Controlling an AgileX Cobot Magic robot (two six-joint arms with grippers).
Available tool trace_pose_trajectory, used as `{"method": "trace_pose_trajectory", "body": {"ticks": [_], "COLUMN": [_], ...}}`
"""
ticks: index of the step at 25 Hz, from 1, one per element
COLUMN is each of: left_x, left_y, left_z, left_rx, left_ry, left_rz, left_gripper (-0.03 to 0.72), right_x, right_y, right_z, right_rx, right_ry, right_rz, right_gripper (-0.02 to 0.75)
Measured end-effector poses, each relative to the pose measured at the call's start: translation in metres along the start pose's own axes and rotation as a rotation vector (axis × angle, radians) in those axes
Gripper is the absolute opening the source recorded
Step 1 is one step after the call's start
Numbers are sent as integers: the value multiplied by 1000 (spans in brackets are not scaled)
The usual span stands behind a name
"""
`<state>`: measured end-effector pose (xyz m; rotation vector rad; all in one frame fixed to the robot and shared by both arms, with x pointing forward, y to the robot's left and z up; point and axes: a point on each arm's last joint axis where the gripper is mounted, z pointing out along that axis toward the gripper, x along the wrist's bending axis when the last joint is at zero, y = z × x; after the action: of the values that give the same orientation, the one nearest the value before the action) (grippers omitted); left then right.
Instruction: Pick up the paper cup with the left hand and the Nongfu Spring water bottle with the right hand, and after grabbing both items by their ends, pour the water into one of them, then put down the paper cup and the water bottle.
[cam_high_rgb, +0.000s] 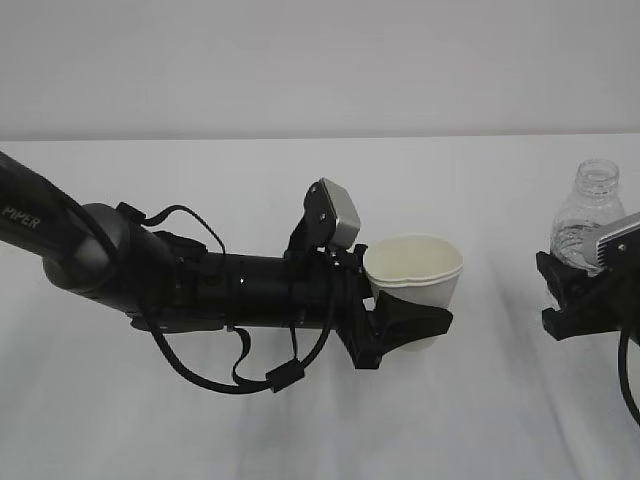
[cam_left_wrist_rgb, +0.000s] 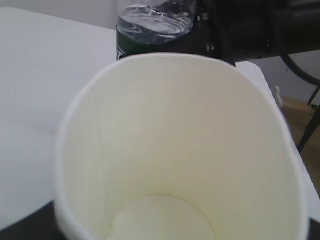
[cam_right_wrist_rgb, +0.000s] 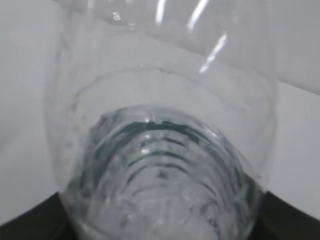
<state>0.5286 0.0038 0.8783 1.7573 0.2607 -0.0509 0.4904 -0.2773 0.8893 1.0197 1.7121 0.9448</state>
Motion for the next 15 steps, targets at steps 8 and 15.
{"method": "trace_pose_trajectory", "body": {"ticks": [8, 15], "left_x": [0, 1], "left_y": [0, 1], "left_z": [2, 3], "left_rx": [12, 23], "left_ry": [-22, -20], "left_rz": [17, 26], "left_gripper": [441, 441], "right_x": [-1, -3], "right_y": [0, 6], "right_z": [0, -2], "right_rx": [2, -19], "right_ry": [-6, -17], "right_rz": [-58, -102], "right_gripper": [456, 456]}}
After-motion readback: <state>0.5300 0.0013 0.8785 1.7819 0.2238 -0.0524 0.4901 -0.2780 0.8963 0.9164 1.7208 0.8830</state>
